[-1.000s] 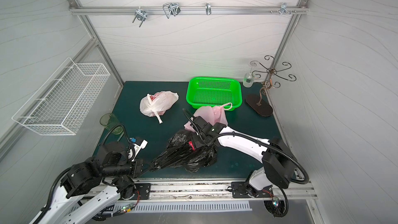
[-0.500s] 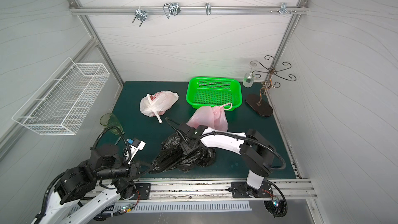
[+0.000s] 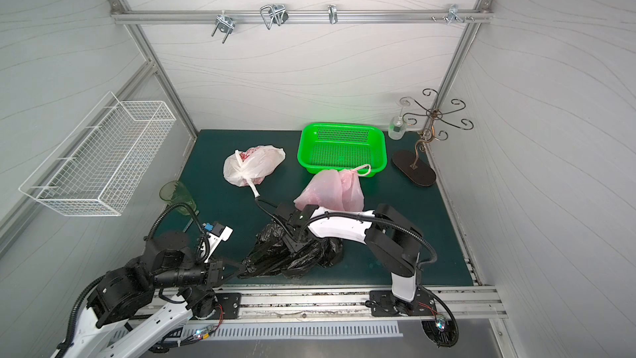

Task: Untie the knot of a plastic bag & take out the apple
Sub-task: Pick up the apple from the plastic bag.

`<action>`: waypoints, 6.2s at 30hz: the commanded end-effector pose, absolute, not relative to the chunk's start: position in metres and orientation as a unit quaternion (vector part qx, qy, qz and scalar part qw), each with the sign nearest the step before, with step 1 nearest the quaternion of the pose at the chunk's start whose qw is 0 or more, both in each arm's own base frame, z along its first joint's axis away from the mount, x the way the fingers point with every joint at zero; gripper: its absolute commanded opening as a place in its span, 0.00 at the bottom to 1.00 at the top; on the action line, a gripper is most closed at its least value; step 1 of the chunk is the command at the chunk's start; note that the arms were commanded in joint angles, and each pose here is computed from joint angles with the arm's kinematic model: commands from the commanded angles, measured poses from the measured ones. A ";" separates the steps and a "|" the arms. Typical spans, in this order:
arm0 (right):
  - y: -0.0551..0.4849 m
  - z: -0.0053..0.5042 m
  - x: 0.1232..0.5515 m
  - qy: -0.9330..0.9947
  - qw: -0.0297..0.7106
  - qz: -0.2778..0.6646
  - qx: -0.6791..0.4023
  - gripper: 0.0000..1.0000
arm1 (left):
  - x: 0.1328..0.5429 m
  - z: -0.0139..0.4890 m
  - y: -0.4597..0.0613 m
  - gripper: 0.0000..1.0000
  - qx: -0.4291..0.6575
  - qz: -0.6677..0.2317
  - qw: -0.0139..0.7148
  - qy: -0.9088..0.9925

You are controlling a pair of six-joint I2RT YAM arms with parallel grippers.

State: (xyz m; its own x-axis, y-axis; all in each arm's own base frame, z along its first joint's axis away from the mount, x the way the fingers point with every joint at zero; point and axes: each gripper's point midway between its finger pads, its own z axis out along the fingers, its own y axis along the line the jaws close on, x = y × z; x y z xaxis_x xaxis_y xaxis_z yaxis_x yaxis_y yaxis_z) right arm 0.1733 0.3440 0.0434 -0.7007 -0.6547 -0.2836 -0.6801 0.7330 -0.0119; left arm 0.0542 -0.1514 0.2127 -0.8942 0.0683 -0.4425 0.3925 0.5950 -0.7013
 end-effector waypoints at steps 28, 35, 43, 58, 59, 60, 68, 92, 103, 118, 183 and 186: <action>0.287 0.148 0.156 0.906 0.153 0.192 -0.345 0.38 | 0.069 0.224 -0.152 0.00 0.132 -0.416 0.221 0.873; 0.257 0.162 0.139 0.902 0.174 0.194 -0.345 0.37 | 0.093 0.217 -0.142 0.11 0.084 -0.362 0.237 0.898; 0.273 0.177 0.079 0.858 0.121 0.267 -0.422 0.36 | 0.146 0.269 -0.210 0.55 0.124 -0.438 0.261 0.851; 0.267 0.178 0.096 0.861 0.174 0.217 -0.425 0.36 | 0.158 0.331 -0.279 0.86 0.170 -0.574 0.190 0.778; 0.268 0.182 0.097 0.859 0.182 0.222 -0.423 0.36 | 0.156 0.328 -0.283 0.84 0.170 -0.584 0.176 0.774; 0.269 0.186 0.097 0.856 0.190 0.227 -0.423 0.36 | 0.154 0.321 -0.285 0.82 0.166 -0.586 0.167 0.775; 0.274 0.210 0.091 0.835 0.213 0.272 -0.429 0.37 | 0.147 0.272 -0.299 0.75 0.177 -0.564 0.142 0.794; 0.301 0.234 0.086 0.786 0.234 0.361 -0.443 0.40 | 0.158 0.257 -0.320 0.70 0.166 -0.585 0.137 0.782; 0.315 0.238 0.105 0.784 0.255 0.372 -0.426 0.63 | 0.155 0.258 -0.317 0.66 0.160 -0.586 0.137 0.782; 0.327 0.216 0.118 0.795 0.227 0.389 -0.407 0.45 | 0.149 0.252 -0.303 0.63 0.136 -0.586 0.147 0.785; 0.320 0.108 0.126 0.897 0.024 0.269 -0.350 0.48 | 0.161 0.028 -0.213 0.19 0.115 -0.167 0.102 0.974; 0.315 0.130 0.138 0.897 0.056 0.277 -0.340 0.46 | 0.162 0.037 -0.214 0.18 0.113 -0.174 0.109 0.972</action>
State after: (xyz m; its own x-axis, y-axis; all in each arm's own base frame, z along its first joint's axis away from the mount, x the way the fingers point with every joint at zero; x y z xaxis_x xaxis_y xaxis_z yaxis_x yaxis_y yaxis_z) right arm 0.1314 0.3251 0.1094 -0.7636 -0.5973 -0.2455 -0.6323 0.6142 0.4722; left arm 0.1535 -0.2109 0.0264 -0.9597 0.1908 -0.2062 0.2485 0.9190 -0.3062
